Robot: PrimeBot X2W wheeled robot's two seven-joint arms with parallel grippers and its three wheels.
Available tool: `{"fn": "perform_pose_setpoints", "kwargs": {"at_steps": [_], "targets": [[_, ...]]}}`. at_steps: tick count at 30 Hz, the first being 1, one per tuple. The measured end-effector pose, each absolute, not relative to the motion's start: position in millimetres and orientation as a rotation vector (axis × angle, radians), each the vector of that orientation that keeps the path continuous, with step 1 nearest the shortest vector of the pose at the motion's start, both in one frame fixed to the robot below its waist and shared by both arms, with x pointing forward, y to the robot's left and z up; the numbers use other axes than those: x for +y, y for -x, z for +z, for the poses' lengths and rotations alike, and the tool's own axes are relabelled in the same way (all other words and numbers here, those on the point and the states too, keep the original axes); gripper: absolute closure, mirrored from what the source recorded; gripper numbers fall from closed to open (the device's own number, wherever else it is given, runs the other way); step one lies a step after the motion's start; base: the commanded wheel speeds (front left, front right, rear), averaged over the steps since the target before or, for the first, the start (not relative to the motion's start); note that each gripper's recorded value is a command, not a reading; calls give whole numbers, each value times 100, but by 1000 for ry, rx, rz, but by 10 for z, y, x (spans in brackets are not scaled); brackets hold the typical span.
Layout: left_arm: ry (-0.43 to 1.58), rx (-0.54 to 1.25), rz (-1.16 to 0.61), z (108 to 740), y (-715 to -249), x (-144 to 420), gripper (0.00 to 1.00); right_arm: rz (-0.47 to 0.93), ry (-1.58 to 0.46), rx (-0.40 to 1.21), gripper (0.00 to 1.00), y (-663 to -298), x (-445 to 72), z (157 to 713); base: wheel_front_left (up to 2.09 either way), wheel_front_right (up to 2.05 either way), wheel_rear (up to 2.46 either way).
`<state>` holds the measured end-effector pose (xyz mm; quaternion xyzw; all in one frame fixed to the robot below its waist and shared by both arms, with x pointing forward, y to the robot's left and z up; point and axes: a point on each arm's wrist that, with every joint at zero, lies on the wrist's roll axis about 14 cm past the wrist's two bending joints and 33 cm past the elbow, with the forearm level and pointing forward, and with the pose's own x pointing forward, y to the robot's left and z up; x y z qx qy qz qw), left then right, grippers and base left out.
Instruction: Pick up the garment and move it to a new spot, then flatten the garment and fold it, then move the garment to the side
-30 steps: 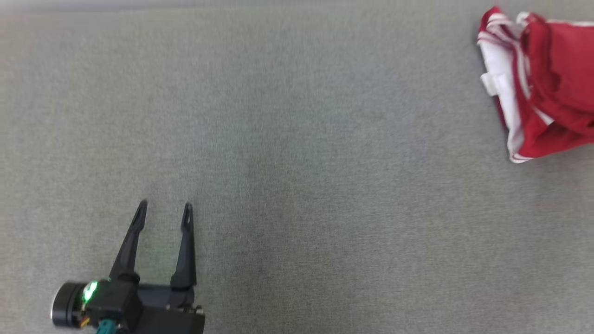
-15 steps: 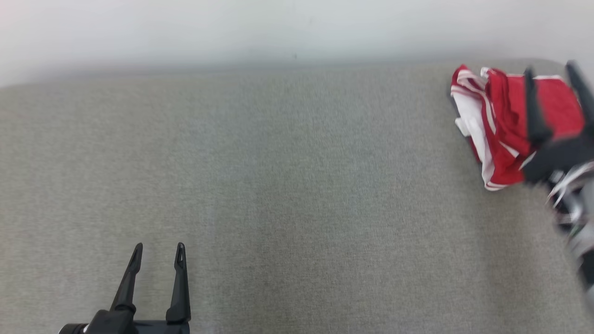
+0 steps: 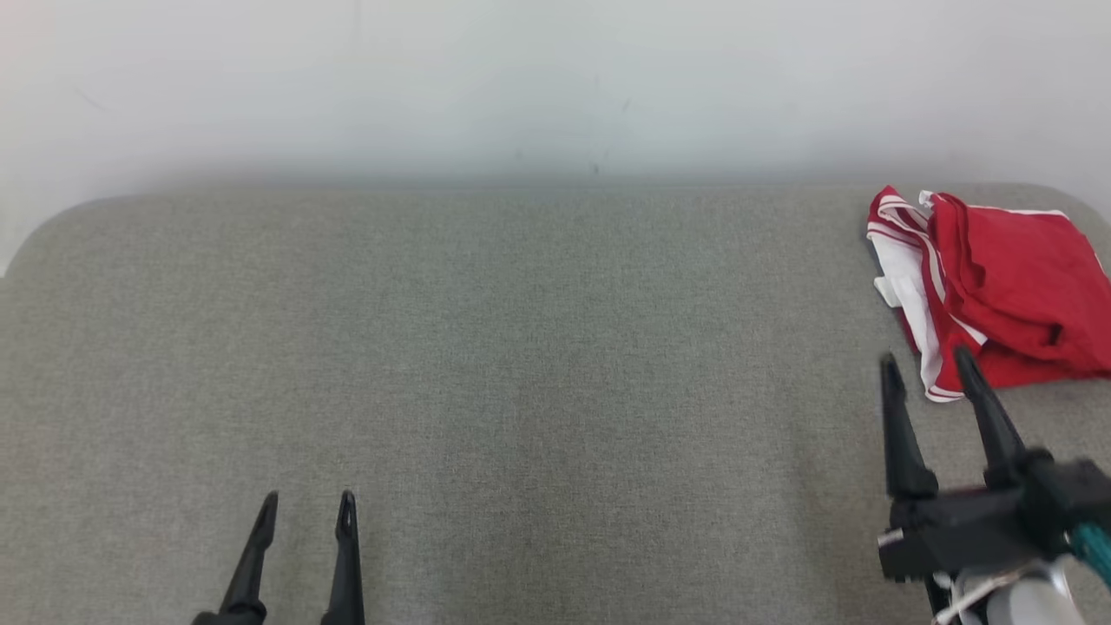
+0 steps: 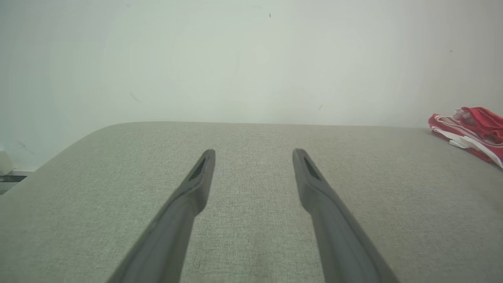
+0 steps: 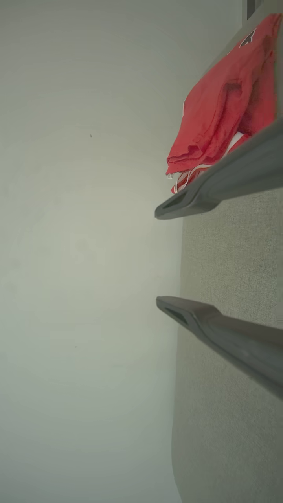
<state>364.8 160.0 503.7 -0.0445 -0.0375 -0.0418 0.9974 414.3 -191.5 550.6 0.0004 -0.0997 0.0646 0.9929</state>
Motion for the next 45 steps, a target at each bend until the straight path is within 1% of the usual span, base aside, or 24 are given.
{"fn": "perform_pose_setpoints", "kwargs": {"at_steps": [2, 7, 8, 11, 24, 45], "targets": [[84, -69, -78, 5020, -3570, 1610, 0, 98, -16, -195, 0, -3957, -1905, 5449, 0, 0, 0], [81, -77, -71, 5045, -3509, 1625, 0, 94, -20, -154, 0, -3691, -1797, 5292, 0, 0, 0], [80, -73, -65, 5032, -3463, 1629, 0, 103, -8, -140, 0, -3570, -1730, 5247, 0, 0, 0], [60, -73, -66, 5032, -3453, 1611, 0, 91, 3, -124, 0, -3491, -1751, 5194, 0, 0, 0], [52, -58, -76, 4985, -3423, 1519, 0, 63, -48, -69, 0, -3406, -1817, 5014, 0, 0, 0], [53, -20, -79, 4866, -3397, 1525, 0, 58, -70, -46, 0, -3387, -1817, 4938, 0, 0, 0]]}}
